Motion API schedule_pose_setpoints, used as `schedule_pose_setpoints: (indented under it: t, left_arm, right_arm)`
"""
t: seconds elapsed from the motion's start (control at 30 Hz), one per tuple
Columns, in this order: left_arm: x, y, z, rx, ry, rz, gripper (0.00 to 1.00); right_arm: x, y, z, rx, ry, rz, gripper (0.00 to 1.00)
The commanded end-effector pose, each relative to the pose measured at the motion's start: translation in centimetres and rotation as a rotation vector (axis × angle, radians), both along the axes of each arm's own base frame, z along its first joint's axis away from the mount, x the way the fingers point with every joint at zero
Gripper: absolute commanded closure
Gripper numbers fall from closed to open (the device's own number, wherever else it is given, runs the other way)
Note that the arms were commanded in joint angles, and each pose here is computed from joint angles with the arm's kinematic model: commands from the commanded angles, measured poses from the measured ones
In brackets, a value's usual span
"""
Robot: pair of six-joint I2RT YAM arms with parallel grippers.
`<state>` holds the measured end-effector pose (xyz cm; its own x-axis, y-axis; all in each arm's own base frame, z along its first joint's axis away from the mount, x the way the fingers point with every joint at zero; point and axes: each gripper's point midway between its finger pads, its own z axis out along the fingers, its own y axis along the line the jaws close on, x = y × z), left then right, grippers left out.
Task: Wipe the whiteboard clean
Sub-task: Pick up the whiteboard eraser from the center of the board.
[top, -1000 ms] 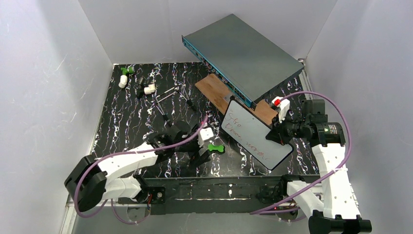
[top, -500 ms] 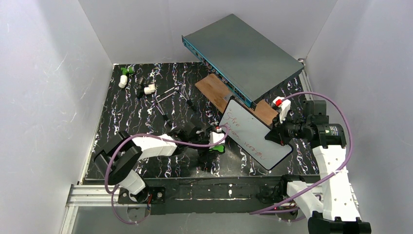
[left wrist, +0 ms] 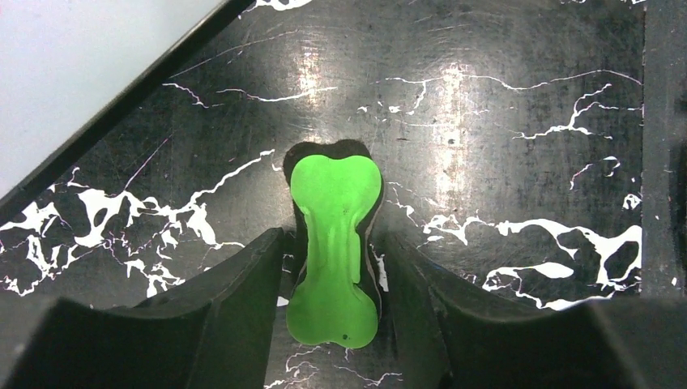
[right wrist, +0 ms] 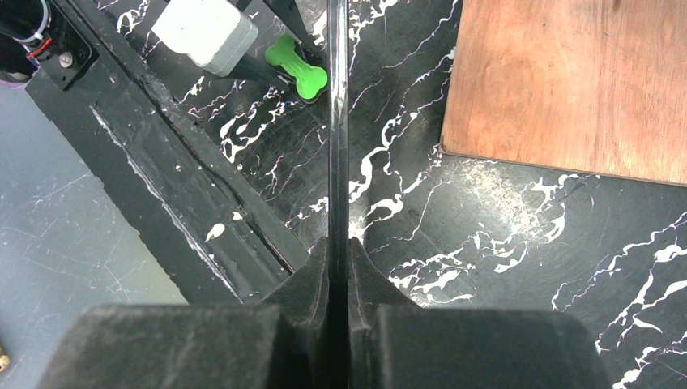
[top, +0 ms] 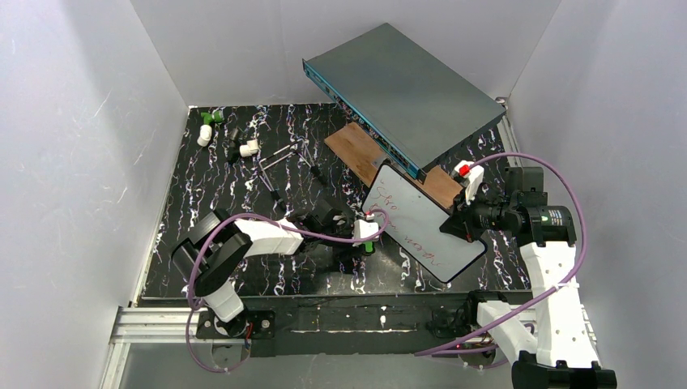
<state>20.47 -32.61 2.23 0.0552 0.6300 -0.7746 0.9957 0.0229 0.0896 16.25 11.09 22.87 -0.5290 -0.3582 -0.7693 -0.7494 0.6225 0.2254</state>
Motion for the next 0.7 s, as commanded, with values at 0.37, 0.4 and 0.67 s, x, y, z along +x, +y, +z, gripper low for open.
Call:
schedule_pose_setpoints:
  t: [0.37,0.4,0.67]
  left_arm:
    - [0.0,1.9,2.7,-0.065,-0.036,0.160,1.00]
    - [-0.2,2.4,3.4,-0.087,-0.025,0.199,1.00]
    - [-2.3,7.3,9.6,-0.303,0.151,0.645,1.00]
  right_arm:
    - [0.2,1.1,1.4,0.069,-0.041,0.054,0.99]
    - [0.0,1.2,1.4,0.074,-0.036,0.064,0.99]
    - [-0.3,2.8,-0.1,0.013,0.001,0.155,0.99]
